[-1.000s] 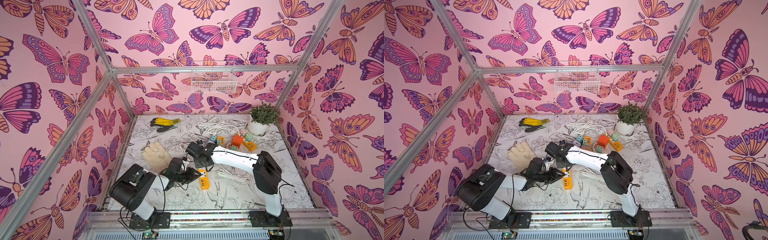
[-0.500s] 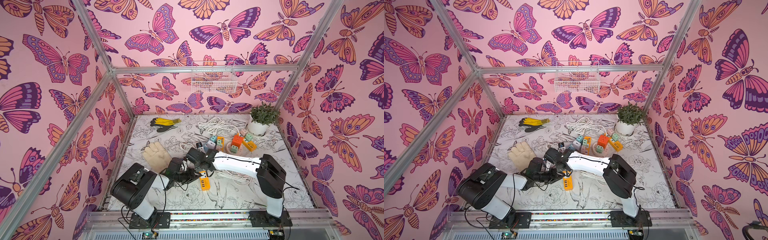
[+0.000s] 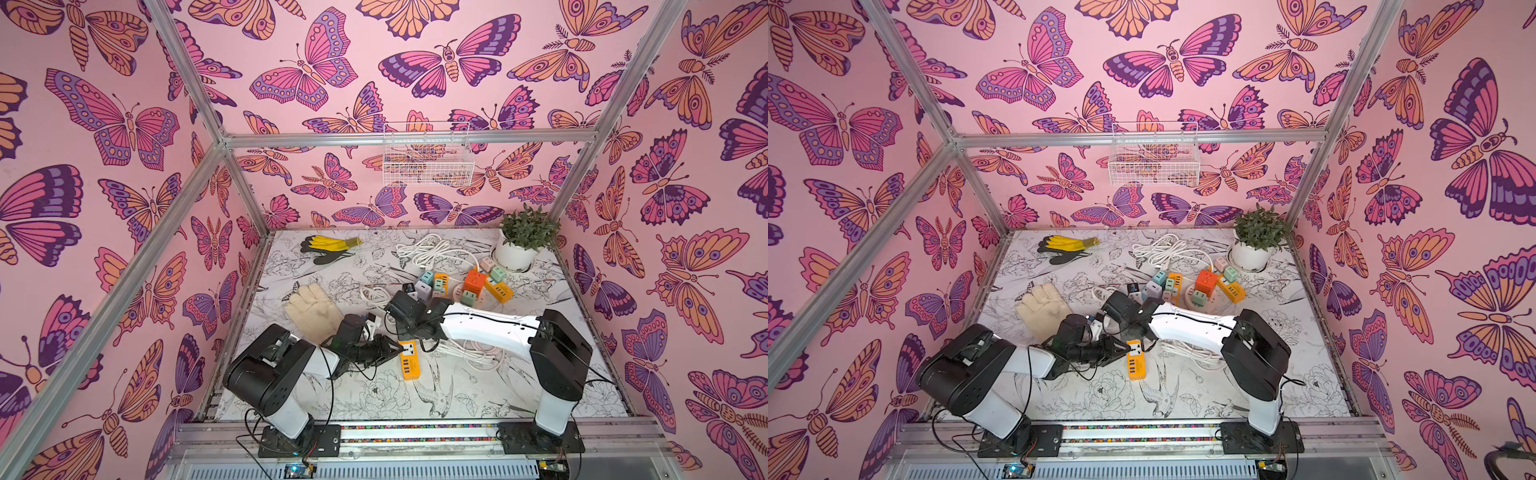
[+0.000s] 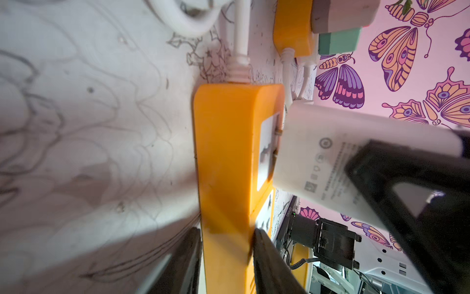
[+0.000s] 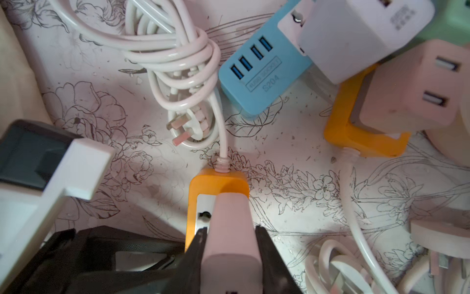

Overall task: Pull the plug off the socket
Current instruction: Remove the plug from the socket.

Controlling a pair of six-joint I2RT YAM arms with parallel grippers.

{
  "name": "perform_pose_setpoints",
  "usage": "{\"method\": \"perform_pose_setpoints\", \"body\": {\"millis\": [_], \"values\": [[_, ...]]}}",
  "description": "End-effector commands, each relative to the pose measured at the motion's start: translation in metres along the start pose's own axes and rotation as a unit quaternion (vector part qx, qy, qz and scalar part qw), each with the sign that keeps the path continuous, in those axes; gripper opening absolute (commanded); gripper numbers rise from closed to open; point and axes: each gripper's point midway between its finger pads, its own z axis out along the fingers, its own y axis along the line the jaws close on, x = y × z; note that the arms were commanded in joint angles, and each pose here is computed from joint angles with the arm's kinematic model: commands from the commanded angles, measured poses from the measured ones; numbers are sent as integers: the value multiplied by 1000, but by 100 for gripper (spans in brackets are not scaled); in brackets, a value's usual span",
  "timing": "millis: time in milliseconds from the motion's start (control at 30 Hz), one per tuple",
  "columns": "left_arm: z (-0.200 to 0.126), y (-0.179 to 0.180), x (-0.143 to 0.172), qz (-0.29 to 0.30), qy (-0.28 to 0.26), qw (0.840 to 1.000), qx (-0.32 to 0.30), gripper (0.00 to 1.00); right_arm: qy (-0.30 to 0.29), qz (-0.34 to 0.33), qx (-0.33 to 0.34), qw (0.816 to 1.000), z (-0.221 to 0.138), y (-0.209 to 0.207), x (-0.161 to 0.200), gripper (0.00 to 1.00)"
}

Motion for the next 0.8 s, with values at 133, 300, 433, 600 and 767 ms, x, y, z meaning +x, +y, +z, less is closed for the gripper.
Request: {"method": "perform_pose_setpoints", "body": {"millis": [133,300,433,600,767], "values": [[-15,104,25,-103,-9,976,-193,37,-20,-60,45,997,-35,28,-25,30],[-17,104,25,-103,-12,976,-193,37,-13,-31,31,999,-44,7,-44,30],[-18,101,24,-100,-13,977,-187,38,-46,-19,4,999,-64,-11,-46,30],[-17,62,15,-47,-7,991,-126,44,-102,10,-96,990,-98,-20,-42,30],[-34,-8,-6,56,-27,997,-55,55,-161,25,-244,956,-117,-18,-31,29]]}}
